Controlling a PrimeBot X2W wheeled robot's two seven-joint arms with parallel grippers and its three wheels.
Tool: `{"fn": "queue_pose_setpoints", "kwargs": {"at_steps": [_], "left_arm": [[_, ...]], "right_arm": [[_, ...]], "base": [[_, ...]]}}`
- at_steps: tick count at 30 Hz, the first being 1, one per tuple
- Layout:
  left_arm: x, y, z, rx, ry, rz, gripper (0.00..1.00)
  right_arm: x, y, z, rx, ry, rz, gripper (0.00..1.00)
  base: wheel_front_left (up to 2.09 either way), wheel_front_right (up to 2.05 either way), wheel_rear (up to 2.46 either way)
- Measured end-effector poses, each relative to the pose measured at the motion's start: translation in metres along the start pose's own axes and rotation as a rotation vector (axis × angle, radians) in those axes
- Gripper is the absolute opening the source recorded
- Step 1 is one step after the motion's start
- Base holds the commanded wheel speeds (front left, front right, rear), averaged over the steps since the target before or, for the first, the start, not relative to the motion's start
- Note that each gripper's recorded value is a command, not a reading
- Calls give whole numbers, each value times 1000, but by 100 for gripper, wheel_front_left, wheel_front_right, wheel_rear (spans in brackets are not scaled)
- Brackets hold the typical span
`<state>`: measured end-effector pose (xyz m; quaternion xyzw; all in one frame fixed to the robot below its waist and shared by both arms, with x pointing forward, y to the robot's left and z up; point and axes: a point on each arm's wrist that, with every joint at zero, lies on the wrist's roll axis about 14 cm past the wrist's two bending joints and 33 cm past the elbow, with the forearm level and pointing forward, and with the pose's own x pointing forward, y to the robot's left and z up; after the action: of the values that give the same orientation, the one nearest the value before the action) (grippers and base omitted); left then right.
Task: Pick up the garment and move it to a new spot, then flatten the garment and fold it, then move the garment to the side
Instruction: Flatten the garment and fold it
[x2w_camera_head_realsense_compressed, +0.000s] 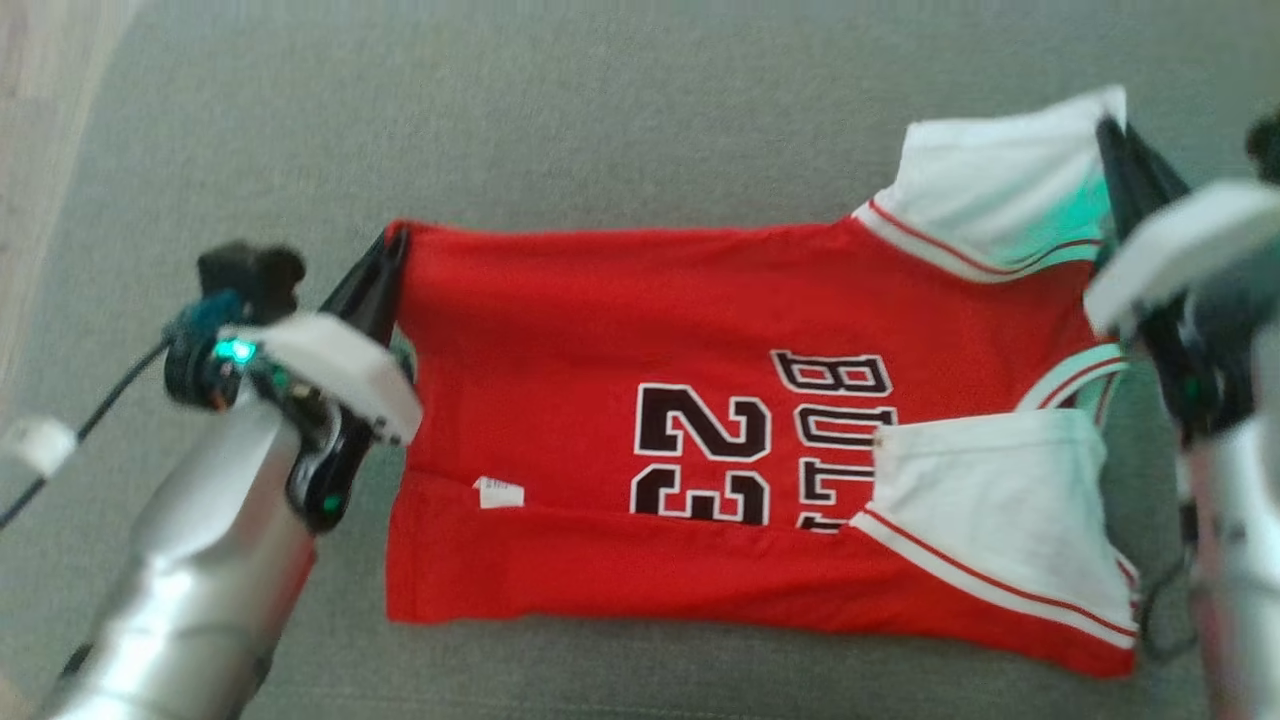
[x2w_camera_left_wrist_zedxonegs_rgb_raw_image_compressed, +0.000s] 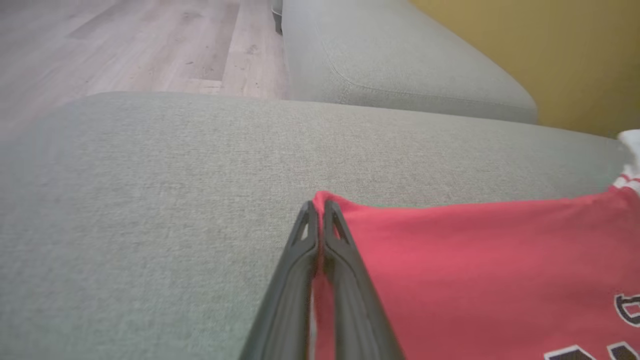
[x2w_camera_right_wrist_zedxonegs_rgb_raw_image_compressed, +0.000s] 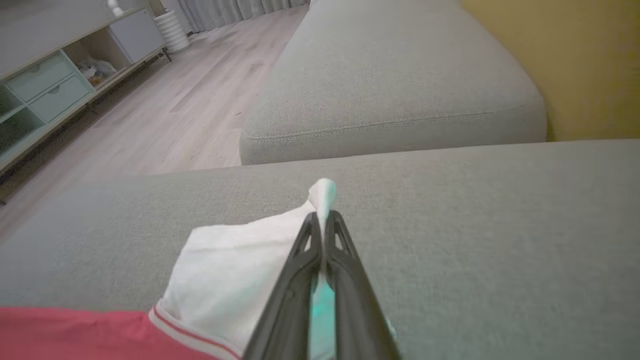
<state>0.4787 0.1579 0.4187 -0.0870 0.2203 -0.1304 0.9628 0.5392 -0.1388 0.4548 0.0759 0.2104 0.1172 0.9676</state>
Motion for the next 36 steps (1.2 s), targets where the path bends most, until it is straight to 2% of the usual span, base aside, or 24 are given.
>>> {"fn": "queue_pose_setpoints", "kwargs": {"at_steps": [2,3,6,11,18,19,20,21,22,27,31,36], "left_arm": [[-10,-1,-1,-1,-18,1,0],[-19,-4,1,-12,-40,3,0],[-34,-13,2,-36,-71,-4,0],[-61,-17,-20,-98,-52,21,0],[-92,-23,-63,-220,52,65,0],[-95,-25,-69,-233,71,64,0],[-98,-27,-75,-245,89,64,0],[-101,-28,-79,-253,101,68,43],[-103,-27,-83,-256,110,75,100],[-110,-26,-86,-262,78,109,100],[-117,-18,-61,-225,-96,169,100],[-127,-21,-24,-108,-280,197,100]], "right_arm": [[-24,-2,1,9,-38,-9,0],[-49,-1,-3,31,-57,-14,0],[-86,6,-21,77,-50,-23,0],[-141,5,-72,164,45,-68,0],[-187,-1,-136,320,182,-123,0],[-191,2,-144,338,201,-120,9],[-194,5,-154,350,226,-116,59],[-196,8,-161,362,247,-112,100],[-199,10,-167,372,263,-110,100],[-197,17,-158,370,192,-92,100],[-195,21,-129,298,63,-81,100],[-192,23,-81,192,-120,-71,100]], "base": [[0,0,0],[0,0,0],[0,0,0],[0,0,0],[0,0,0],[0,0,0],[0,0,0],[0,0,0],[0,0,0],[0,0,0],[0,0,0],[0,0,0]]}}
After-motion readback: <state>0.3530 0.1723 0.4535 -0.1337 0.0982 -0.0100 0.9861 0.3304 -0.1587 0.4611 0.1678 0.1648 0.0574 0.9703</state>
